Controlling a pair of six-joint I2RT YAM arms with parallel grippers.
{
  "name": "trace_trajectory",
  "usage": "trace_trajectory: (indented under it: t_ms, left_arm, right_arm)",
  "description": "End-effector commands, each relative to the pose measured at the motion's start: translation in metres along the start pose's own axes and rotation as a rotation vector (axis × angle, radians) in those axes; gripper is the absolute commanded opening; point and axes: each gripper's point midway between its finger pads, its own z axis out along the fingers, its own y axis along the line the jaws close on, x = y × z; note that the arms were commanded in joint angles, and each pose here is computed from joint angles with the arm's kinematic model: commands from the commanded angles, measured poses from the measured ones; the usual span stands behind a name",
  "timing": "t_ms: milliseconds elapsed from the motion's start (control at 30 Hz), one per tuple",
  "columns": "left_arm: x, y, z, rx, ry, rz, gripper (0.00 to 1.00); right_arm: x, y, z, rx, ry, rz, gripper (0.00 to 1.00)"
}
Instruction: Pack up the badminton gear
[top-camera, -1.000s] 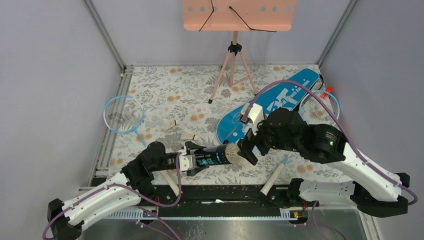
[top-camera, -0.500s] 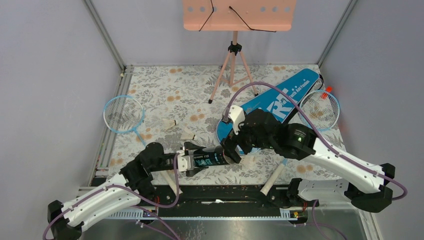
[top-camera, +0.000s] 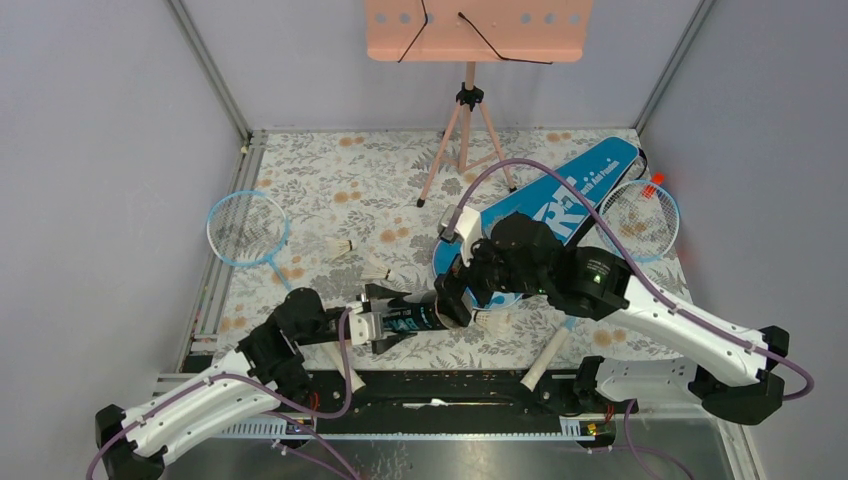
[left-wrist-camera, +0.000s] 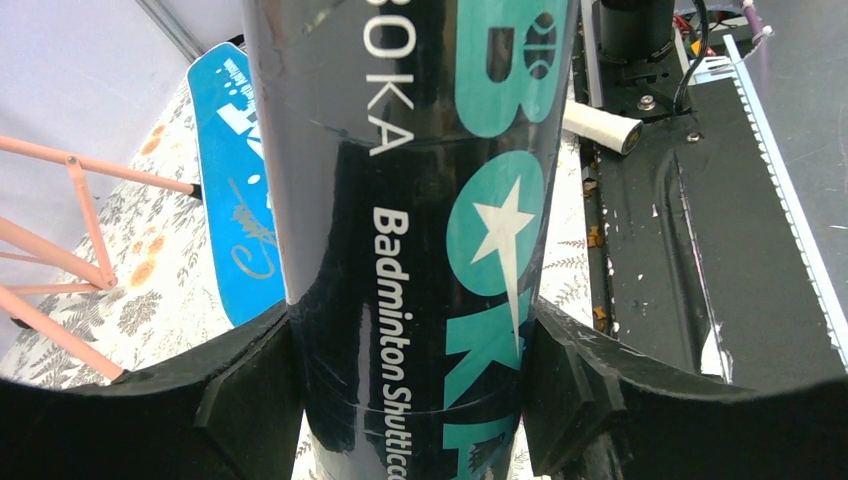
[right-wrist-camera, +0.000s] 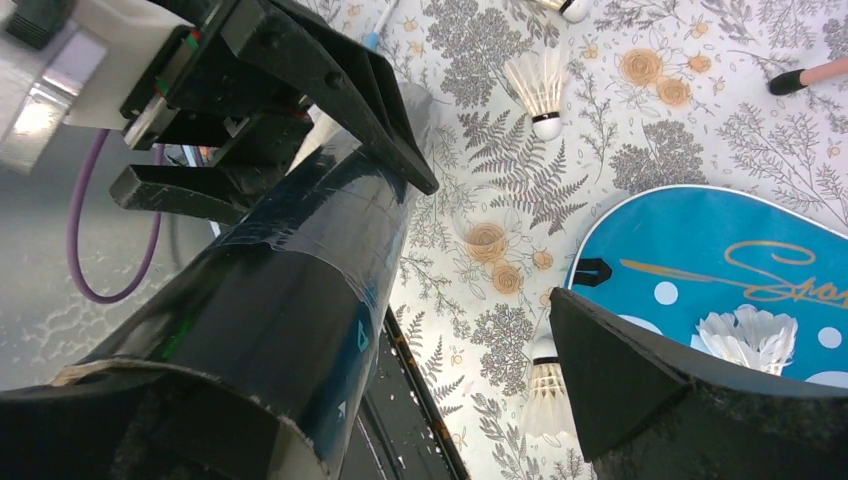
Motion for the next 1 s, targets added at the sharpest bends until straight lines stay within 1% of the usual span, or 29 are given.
trace_trajectory:
  t_ms: [0,133,233,333,400,533,633,700,800,900,967]
  left_arm:
    - [-0.025,0.005,0.004,-0.008,-0.099,0.021,0.04]
    - [-0.024,0.007,0.006,-0.017,-0.094,0.013,0.04]
    - [-0.025,0.009,0.006,-0.028,-0.093,0.003,0.04]
    - [-0.027,0.014,0.006,-0.058,-0.1,-0.008,0.04]
    - [-0.029,0.022,0.005,-0.103,-0.108,-0.027,0.04]
    - [-0.032,0.042,0.002,-0.23,-0.137,-0.084,0.05]
    - [-0.035,0.06,-0.001,-0.335,-0.162,-0.132,0.05]
    - [-0.035,0.066,-0.004,-0.377,-0.166,-0.158,0.05]
    - [-0.034,0.069,-0.005,-0.398,-0.168,-0.176,0.05]
    - [-0.033,0.069,-0.004,-0.401,-0.175,-0.181,0.05]
    - [-0.034,0.069,-0.004,-0.397,-0.176,-0.185,0.05]
  right_arm:
    - [-0.051,0.009,-0.036,-0.016,-0.199,0.005,1.0]
    - [-0.07,0.012,-0.078,-0.023,-0.337,-0.005,1.0]
    - [-0.074,0.006,-0.105,0.017,-0.425,0.023,1.0]
    - [-0.06,-0.014,-0.117,0.12,-0.477,0.117,1.0]
    - [-0.044,-0.031,-0.118,0.205,-0.503,0.211,1.0]
    - [0.008,-0.059,-0.095,0.347,-0.46,0.386,1.0]
    - [0.049,-0.077,-0.064,0.45,-0.404,0.542,1.0]
    - [0.075,-0.084,-0.045,0.49,-0.349,0.618,1.0]
    - [0.115,-0.094,-0.022,0.545,-0.291,0.769,1.0]
    - [0.157,-0.103,0.0,0.567,-0.24,0.917,0.94]
    - [0.176,-0.11,0.008,0.598,-0.235,0.973,0.9]
